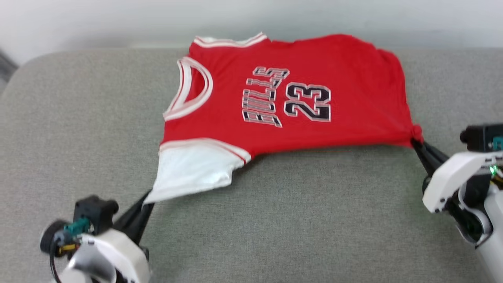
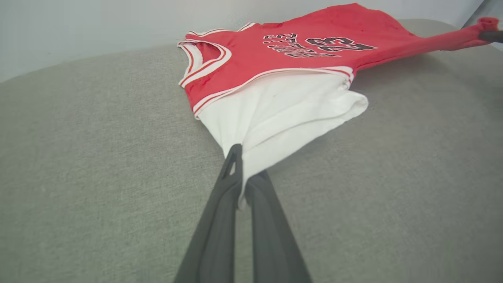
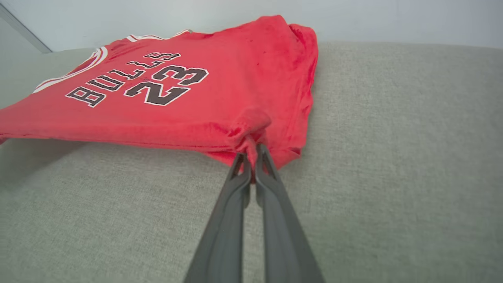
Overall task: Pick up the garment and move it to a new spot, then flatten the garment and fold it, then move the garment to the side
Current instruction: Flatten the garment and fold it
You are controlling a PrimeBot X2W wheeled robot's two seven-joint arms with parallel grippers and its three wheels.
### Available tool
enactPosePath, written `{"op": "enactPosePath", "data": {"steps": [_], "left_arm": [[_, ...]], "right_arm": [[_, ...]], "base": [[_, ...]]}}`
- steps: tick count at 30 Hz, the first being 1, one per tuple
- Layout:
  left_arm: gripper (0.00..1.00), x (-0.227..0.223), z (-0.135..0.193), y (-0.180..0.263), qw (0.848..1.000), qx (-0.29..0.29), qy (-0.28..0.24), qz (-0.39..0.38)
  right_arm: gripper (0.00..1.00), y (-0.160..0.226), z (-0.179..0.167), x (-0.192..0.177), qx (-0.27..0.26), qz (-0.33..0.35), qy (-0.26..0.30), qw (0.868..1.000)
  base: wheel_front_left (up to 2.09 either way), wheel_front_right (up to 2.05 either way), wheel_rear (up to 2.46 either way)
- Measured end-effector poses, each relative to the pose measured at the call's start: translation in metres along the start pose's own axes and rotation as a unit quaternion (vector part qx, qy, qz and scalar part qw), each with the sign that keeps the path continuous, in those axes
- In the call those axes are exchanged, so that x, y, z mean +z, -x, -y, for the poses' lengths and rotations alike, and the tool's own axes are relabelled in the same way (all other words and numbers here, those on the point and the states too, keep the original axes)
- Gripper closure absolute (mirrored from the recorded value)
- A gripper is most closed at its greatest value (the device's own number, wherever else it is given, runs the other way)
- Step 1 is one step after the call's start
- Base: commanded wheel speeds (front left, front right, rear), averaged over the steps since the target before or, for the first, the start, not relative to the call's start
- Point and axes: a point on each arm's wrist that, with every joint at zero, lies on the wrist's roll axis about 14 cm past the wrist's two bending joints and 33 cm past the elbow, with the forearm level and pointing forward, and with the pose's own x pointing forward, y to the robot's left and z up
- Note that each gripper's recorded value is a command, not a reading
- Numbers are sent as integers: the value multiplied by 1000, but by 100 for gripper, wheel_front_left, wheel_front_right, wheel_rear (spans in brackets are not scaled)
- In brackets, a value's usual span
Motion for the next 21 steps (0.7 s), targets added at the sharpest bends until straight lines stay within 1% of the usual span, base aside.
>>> {"op": "enactPosePath", "data": {"steps": [5,11,17,21], "left_arm": [[100,-20,17,37,998,-13,23,-50],[100,-30,29,74,996,-20,38,-83],[100,-37,43,100,992,-30,60,-104],[100,-50,53,114,987,-46,70,-140]], "right_arm": [[100,25,-1,-8,2,-6,-16,1000],[100,55,-7,-25,10,-23,-32,999],[100,89,-12,-46,17,-45,-50,998],[100,112,-9,-65,12,-73,-59,996]], "base": [[0,0,0],[0,0,0],[0,0,0],[0,0,0]]}}
